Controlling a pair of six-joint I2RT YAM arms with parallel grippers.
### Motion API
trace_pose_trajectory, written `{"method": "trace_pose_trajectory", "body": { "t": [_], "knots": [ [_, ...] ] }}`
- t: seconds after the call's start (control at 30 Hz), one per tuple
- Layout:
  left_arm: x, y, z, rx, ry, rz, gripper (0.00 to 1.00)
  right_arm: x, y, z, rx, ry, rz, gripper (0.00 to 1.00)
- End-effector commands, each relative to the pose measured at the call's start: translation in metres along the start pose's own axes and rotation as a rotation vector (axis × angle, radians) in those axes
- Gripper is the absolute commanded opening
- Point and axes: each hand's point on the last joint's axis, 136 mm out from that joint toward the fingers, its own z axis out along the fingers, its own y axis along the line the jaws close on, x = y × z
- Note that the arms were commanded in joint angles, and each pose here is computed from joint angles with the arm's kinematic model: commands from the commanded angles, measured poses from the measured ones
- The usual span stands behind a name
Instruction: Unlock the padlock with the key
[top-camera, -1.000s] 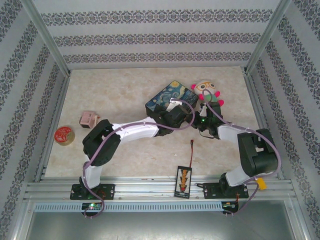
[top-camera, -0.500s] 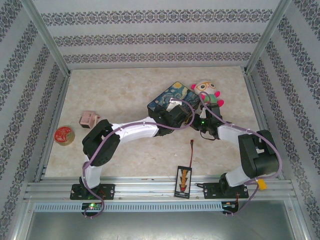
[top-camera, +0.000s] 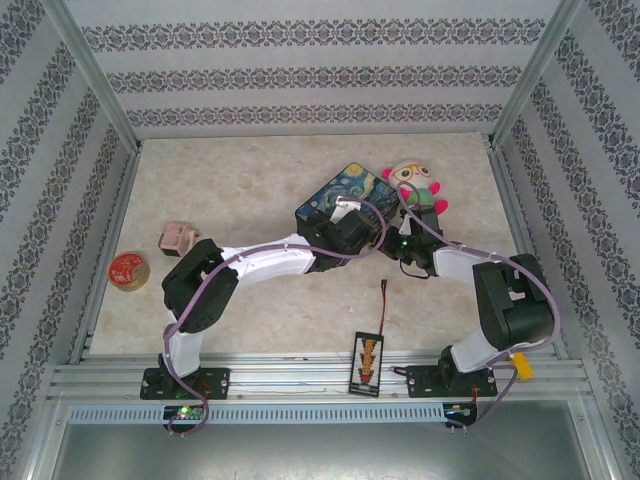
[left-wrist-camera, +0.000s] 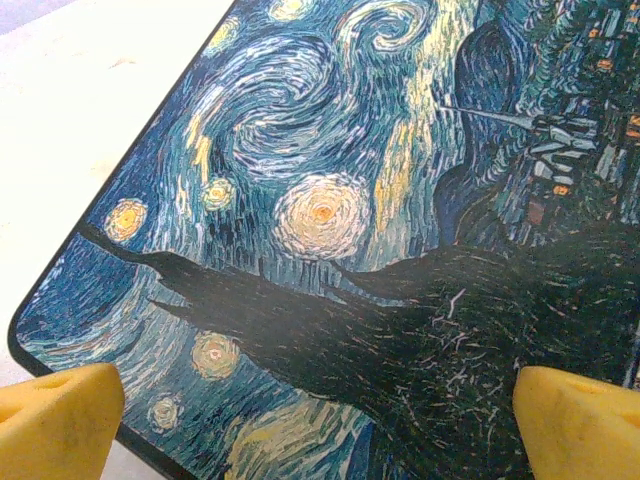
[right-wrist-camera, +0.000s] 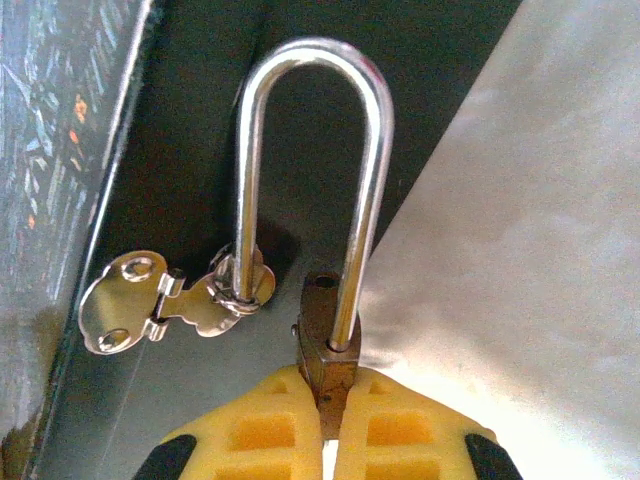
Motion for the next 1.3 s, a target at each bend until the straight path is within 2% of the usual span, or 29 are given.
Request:
{"method": "trace_pose_trajectory", "body": {
  "t": [0.0,0.4,0.67,1.0,1.27],
  "knots": [
    [0.030,0.022,0.003,-0.054,0.102,0.063,0.99,-0.044,0.000,-0.010,0.017,-0.163,-0.025,0.02],
    [0.037,0.023,0.003,-0.052,0.121,0.061,0.99,-0.065,-0.002,-0.008,-0.047,-0.220,0.104,0.02],
    [0.042,0.031,0.003,-0.058,0.130,0.040,0.99,-0.062,0.005,-0.018,-0.063,-0.223,0.090,0.03],
    [0.059,0.070,0.001,-0.127,0.161,0.002,0.99,-0.036,0.015,-0.043,-0.051,-0.177,0.021,0.04],
    [0.068,0.117,0.011,-0.194,0.189,-0.054,0.99,-0.002,0.015,-0.049,0.023,-0.058,-0.047,0.04]
  ]
}}
